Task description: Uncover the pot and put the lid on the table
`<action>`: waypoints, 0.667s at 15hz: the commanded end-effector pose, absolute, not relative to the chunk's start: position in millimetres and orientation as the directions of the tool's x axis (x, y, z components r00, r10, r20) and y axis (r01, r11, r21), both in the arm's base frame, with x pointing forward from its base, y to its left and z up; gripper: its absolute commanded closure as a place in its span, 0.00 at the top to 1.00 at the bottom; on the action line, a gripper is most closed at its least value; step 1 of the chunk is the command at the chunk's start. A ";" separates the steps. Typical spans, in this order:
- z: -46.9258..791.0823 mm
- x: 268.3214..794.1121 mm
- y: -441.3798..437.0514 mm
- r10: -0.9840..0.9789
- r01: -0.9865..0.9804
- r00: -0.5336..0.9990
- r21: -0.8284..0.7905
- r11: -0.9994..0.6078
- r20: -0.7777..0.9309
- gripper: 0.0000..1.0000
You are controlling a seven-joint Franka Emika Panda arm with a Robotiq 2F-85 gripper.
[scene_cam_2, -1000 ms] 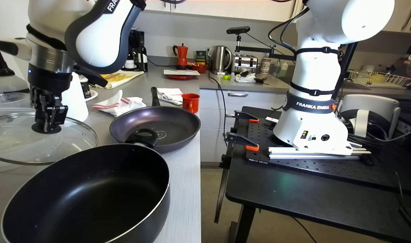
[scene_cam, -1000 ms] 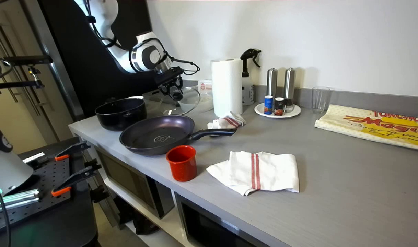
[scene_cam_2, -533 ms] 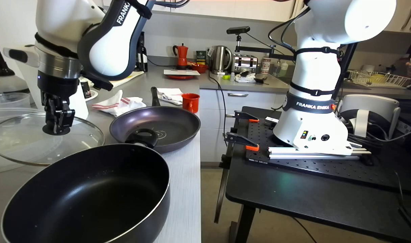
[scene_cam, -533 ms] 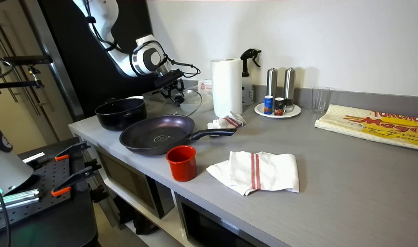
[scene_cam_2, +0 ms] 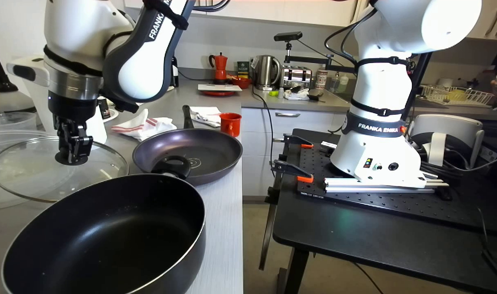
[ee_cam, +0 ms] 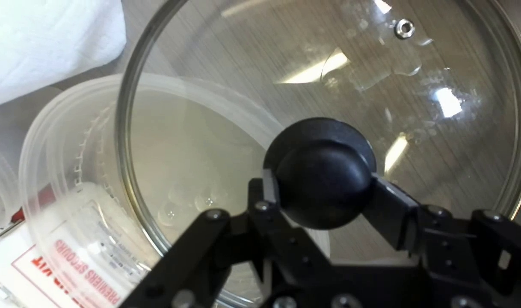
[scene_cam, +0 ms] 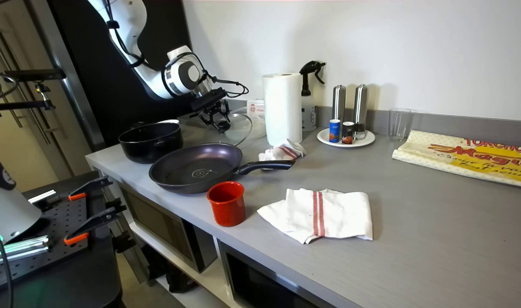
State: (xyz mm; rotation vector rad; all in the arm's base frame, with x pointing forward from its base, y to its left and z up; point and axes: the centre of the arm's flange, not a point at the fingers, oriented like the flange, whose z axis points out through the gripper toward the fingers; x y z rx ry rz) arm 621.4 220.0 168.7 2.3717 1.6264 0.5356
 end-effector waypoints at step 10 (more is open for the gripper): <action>154.9 620.2 227.1 0.933 0.832 0.313 0.423 -0.360 0.178 0.26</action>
